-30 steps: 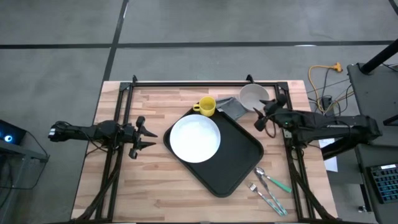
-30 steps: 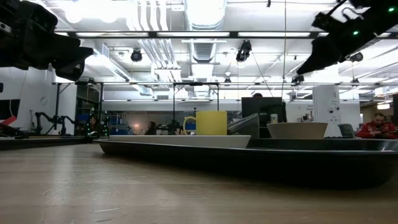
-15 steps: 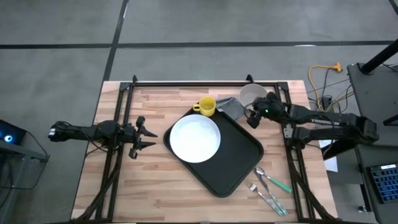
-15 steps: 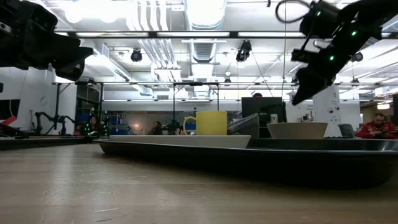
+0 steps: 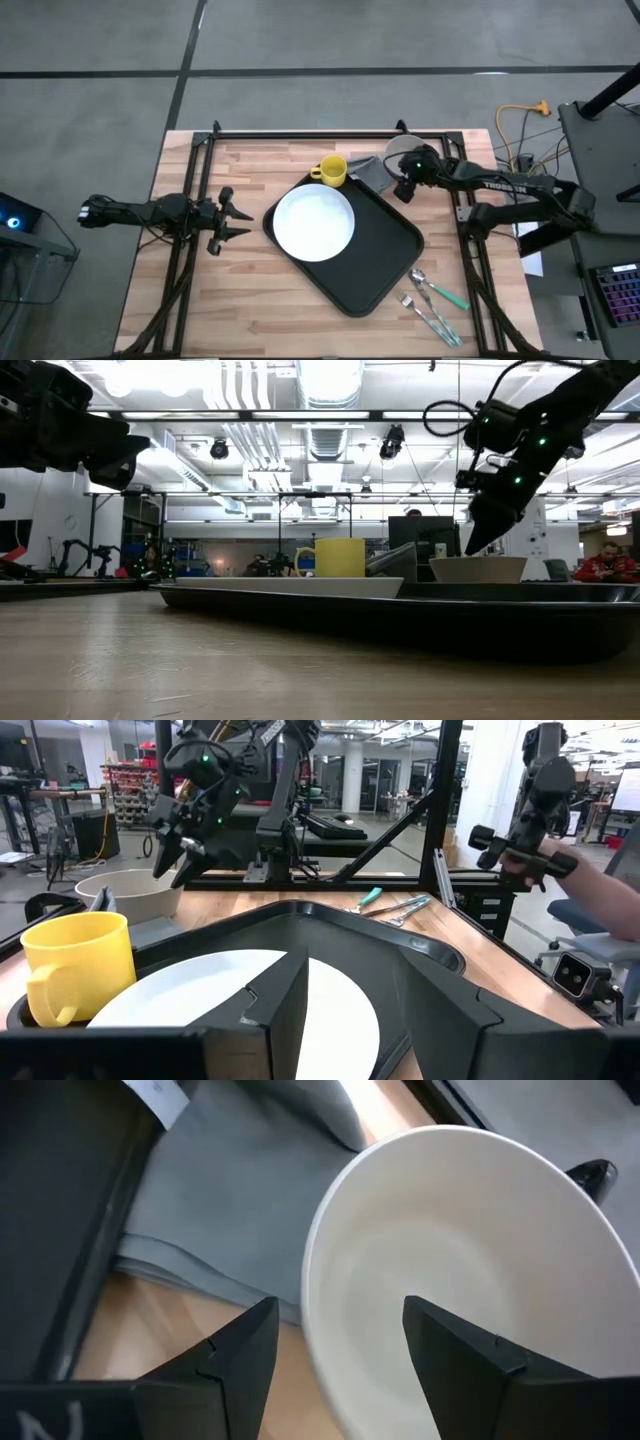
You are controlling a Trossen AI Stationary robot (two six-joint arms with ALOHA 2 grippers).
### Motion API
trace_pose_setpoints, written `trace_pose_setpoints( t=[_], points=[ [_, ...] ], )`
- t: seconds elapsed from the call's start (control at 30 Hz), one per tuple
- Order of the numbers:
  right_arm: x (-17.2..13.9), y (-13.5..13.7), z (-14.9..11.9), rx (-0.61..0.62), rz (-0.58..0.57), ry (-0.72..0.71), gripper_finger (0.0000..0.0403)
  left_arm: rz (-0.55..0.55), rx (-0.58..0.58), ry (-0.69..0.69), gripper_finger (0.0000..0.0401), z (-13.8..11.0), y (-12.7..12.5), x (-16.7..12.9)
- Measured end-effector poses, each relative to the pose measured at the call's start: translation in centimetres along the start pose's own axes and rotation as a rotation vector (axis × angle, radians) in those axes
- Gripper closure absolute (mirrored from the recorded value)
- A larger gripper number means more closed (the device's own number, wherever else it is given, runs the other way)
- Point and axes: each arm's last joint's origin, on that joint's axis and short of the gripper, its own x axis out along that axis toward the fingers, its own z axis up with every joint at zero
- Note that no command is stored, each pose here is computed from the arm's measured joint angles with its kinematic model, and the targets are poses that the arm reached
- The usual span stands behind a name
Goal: Set up tray
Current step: Put the gray bowl on top of the white plate on the black serving tray
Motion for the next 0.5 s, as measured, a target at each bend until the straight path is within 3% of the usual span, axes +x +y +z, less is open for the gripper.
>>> trace_pose_setpoints(
  t=[0.5],
  points=[
    [4.2,0.0,-0.2,-0.041,-0.015,0.134,0.0195,0.000,0.000,0.000,0.0265,0.0,0.0,0.0]
  ],
)
